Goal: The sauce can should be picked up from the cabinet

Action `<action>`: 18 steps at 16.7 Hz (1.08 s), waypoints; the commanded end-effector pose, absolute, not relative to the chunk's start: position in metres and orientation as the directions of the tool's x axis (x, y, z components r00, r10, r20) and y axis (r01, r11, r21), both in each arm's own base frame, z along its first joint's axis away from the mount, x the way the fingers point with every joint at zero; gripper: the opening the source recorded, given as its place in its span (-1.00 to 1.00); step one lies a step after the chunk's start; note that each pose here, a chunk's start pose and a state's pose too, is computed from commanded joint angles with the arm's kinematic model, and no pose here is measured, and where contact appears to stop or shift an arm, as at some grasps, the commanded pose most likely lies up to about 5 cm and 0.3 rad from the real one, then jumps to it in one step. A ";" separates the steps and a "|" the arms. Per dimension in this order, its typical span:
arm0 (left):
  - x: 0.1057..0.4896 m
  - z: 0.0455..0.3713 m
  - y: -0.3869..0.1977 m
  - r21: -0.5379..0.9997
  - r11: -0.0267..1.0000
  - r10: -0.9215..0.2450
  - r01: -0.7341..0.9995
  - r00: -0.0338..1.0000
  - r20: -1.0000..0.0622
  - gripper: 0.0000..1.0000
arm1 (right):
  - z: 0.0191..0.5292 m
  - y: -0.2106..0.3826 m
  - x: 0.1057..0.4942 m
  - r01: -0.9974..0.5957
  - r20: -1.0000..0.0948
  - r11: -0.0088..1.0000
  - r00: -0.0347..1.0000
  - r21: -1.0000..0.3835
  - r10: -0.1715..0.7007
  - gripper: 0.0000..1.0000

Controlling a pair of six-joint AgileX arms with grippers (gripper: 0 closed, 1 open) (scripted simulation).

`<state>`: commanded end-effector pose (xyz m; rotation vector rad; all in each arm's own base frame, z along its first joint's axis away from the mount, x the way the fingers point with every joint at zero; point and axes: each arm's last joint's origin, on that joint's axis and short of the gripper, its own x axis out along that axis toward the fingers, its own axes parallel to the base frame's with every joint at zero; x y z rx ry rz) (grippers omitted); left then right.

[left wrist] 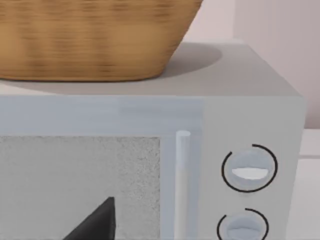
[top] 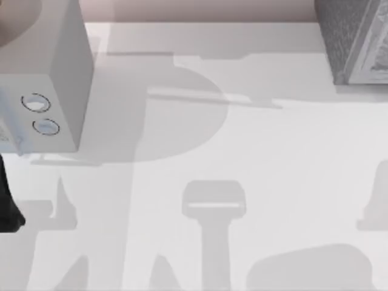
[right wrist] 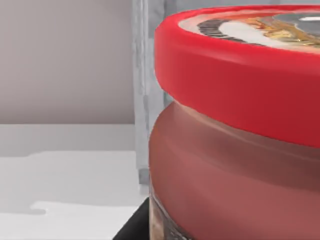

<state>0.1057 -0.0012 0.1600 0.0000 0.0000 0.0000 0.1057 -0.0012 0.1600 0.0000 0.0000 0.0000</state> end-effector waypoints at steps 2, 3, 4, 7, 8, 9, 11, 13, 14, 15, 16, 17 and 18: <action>0.106 0.160 -0.001 0.000 1.000 0.000 0.000 1.000 0.000 1.00 | 0.159 -0.001 0.106 -0.002 -0.008 1.000 1.000 0.002 0.002 -1.00; 0.106 0.160 -0.001 0.000 1.000 0.000 0.000 1.000 0.000 1.00 | 0.161 -0.001 0.106 -0.007 -0.005 1.000 1.000 0.002 0.007 -1.00; 0.106 0.160 -0.001 0.000 1.000 0.000 0.000 1.000 0.000 1.00 | 0.165 0.000 0.107 -0.016 0.000 1.000 1.000 0.002 0.016 -1.00; 0.106 0.160 -0.001 0.000 1.000 0.000 0.000 1.000 0.000 1.00 | 0.184 0.005 0.113 -0.069 0.021 0.998 0.997 -0.001 0.069 -1.00; 0.106 0.160 -0.001 0.000 1.000 0.000 0.000 1.000 0.000 1.00 | 0.193 0.007 0.117 -0.094 0.028 0.996 0.995 -0.002 0.094 -1.00; 0.106 0.160 -0.001 0.000 1.000 0.000 0.000 1.000 0.000 1.00 | 0.202 0.010 0.123 -0.121 0.033 0.993 0.992 -0.003 0.121 -1.00; 0.106 0.160 -0.001 0.000 1.000 0.000 0.000 1.000 0.000 1.00 | 0.221 0.017 0.140 -0.181 0.036 0.984 0.983 -0.006 0.181 -1.00; 0.106 0.160 -0.001 0.000 1.000 0.000 0.000 1.000 0.000 1.00 | 0.237 0.028 0.166 -0.246 0.033 0.969 0.969 -0.008 0.246 -1.00; 0.106 0.160 -0.001 0.000 1.000 0.000 0.000 1.000 0.000 1.00 | 0.243 0.035 0.181 -0.280 0.032 0.960 0.959 -0.010 0.280 -1.00; 0.106 0.160 -0.001 0.000 1.000 0.000 0.000 1.000 0.000 1.00 | 0.247 0.043 0.199 -0.314 0.030 0.949 0.949 -0.011 0.314 -1.00; 0.106 0.160 -0.001 0.000 1.000 0.000 0.000 1.000 0.000 1.00 | 0.249 0.052 0.217 -0.348 0.029 0.937 0.937 -0.012 0.348 -1.00; 0.106 0.160 -0.001 0.000 1.000 0.000 0.000 1.000 0.000 1.00 | 0.249 0.062 0.236 -0.381 0.028 0.924 0.924 -0.014 0.381 -1.00; 0.106 0.160 -0.001 0.000 1.000 0.000 0.000 1.000 0.000 1.00 | 0.245 0.072 0.255 -0.414 0.027 0.910 0.910 -0.015 0.414 -1.00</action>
